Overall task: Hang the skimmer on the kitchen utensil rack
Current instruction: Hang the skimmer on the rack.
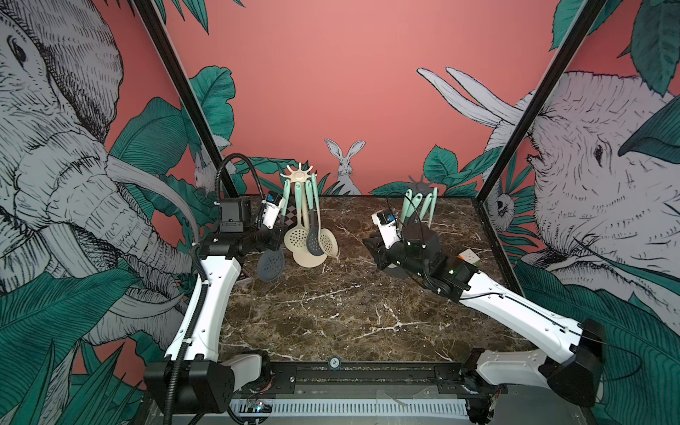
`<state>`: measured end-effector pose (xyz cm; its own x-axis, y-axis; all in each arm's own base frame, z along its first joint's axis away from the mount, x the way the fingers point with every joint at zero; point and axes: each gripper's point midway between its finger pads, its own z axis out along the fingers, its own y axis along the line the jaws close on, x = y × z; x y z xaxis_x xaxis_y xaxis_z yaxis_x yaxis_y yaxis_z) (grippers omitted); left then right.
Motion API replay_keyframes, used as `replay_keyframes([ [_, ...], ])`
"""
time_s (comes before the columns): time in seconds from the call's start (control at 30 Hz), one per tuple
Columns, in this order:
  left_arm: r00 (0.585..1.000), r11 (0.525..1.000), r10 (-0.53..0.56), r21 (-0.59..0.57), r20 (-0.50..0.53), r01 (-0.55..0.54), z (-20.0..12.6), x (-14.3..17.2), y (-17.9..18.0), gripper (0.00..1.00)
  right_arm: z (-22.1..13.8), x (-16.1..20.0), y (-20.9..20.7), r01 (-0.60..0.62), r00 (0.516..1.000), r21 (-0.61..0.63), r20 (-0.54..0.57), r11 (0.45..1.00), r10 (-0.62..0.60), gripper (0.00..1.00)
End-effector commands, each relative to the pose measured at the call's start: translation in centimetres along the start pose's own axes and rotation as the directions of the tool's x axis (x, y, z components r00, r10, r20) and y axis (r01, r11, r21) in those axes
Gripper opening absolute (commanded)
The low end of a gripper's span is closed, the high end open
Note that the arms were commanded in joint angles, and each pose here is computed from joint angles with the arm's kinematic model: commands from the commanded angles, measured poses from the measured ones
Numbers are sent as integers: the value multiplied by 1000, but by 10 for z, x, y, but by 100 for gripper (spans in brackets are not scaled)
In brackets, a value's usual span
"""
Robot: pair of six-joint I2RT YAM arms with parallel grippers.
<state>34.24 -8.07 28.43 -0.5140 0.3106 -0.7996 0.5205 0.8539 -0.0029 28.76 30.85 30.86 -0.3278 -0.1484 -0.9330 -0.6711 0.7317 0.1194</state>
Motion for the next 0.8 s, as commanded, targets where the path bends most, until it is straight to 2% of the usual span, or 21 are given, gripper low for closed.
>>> replay_keyframes([
  [0.0, 999, 1000, 20, 18, -49, -19, 1, 6, -4, 0, 2, -8, -1, -11, 999, -7, 34, 1000, 11, 26],
  [0.37, 997, 1000, 22, 24, -80, -21, 13, 10, -3, 1, 7, -3, -5, -22, 1000, 1, 20, 1000, 22, 26],
  [0.43, 997, 1000, 22, 18, -78, -21, 13, 10, -3, 14, 9, -3, -5, -24, 1000, 0, 17, 1000, 24, 26],
  [0.53, 997, 1000, 23, -4, -69, -23, 10, 9, 0, 24, 10, -3, -5, -29, 1000, -2, 13, 1000, 29, 26],
  [0.7, 999, 999, 19, -40, -38, -21, 0, 6, 1, 53, 13, 0, -5, -37, 999, -5, 2, 999, 37, 26],
  [0.77, 1000, 998, 18, -63, -18, -19, -6, 5, 1, 60, 13, 2, -5, -39, 999, -4, -4, 999, 39, 26],
])
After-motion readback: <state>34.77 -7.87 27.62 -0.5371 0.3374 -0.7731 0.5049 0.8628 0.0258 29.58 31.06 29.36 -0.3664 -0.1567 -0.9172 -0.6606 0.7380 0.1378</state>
